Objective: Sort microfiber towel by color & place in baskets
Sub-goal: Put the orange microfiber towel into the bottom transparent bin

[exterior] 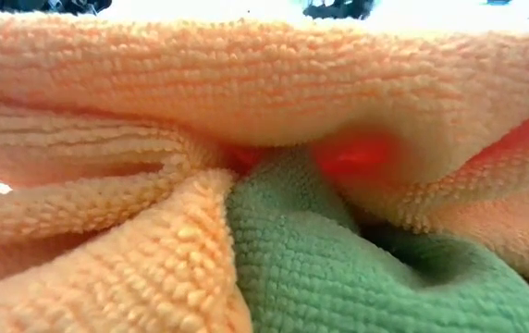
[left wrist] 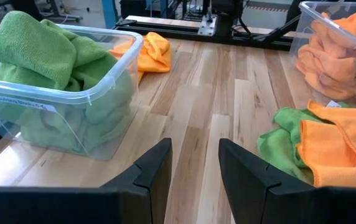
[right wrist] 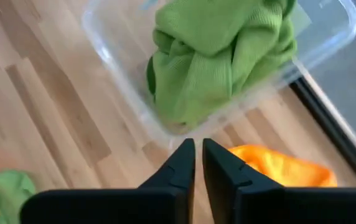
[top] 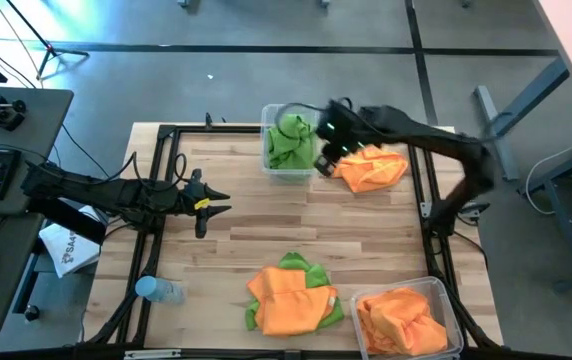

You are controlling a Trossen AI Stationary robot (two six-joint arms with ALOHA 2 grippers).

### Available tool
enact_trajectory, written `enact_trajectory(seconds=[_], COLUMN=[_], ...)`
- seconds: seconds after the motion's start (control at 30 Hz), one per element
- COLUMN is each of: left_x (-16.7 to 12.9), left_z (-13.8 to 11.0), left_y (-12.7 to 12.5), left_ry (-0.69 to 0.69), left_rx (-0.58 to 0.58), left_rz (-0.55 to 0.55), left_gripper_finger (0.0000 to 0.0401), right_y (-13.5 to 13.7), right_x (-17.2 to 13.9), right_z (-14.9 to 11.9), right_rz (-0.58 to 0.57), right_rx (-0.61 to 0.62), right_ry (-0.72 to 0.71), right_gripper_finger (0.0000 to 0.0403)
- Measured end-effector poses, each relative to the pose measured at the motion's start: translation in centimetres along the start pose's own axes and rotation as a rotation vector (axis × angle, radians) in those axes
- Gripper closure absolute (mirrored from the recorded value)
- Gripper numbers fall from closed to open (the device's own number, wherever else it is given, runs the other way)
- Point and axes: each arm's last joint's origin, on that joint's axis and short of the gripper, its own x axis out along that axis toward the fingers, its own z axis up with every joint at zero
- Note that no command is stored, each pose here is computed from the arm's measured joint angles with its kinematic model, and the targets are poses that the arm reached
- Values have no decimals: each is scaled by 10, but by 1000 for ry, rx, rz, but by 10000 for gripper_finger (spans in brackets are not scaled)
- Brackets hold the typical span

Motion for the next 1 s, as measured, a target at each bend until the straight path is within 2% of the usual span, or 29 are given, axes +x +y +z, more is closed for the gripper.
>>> enact_trajectory(seconds=[0.2,0.4,0.67,0.87,1.0], left_x=[0,0,0,0,0], left_z=[0,0,0,0,7], left_y=[0,0,0,0,-1], left_ry=[0,-1,-1,-3,-76], left_rx=[0,-1,0,-1,9], left_rz=[0,0,0,0,-3], left_gripper_finger=[279,279,279,279,279], right_y=[9,0,-13,3,19], right_x=[-22,-13,21,32,34], right_z=[-75,-134,-171,-189,-200], right_rz=[-25,-143,-175,-177,-151], right_rx=[158,331,439,413,386], right_ry=[-158,-253,-142,-137,-163], right_gripper_finger=[401,399,398,398,398])
